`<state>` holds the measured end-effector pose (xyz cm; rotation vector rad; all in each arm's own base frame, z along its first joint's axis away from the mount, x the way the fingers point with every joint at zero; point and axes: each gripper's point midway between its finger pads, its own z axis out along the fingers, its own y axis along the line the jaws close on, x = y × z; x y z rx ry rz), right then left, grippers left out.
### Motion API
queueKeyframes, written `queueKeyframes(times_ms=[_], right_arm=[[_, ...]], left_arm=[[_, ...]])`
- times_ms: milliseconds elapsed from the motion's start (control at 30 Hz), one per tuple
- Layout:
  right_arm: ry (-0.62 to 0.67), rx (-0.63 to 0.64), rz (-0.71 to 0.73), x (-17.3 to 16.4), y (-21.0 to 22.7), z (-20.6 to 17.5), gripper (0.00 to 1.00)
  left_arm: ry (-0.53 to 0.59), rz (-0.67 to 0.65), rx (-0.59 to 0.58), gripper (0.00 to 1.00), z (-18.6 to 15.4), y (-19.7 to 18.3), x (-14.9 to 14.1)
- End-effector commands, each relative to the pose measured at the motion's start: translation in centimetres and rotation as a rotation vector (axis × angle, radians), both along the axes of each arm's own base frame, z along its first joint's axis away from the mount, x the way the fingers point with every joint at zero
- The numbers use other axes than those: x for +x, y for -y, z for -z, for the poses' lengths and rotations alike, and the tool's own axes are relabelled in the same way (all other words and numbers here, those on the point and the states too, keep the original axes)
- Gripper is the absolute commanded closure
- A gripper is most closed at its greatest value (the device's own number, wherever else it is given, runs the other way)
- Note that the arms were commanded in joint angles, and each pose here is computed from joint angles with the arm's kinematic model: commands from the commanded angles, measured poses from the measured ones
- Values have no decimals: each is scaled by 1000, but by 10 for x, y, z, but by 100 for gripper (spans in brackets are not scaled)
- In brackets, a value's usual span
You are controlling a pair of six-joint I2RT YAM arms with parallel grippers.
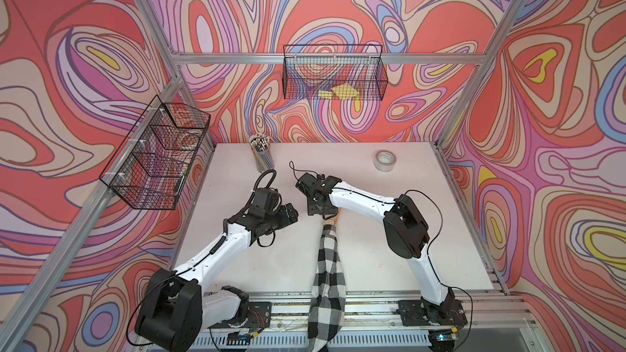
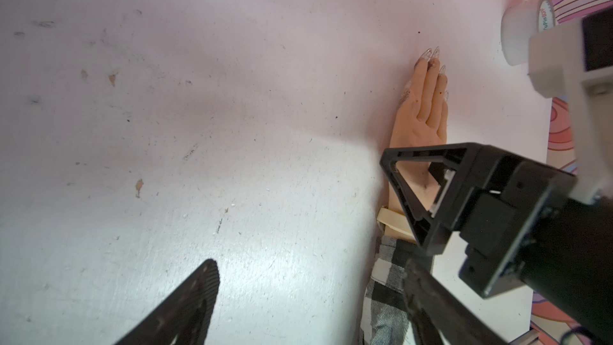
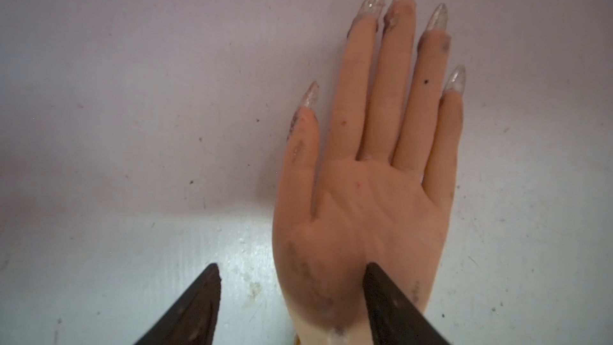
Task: Take off the watch
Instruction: Adjust the hand at the center of the board.
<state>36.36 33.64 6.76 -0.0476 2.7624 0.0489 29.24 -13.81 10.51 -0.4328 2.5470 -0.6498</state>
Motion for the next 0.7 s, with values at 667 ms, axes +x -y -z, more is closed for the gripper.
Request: queueKeyframes(times_ms=[667], right_arm=[[-5, 546, 183, -20, 102, -30, 30]], left_arm=[[-53, 170, -178, 11, 10, 68, 43]])
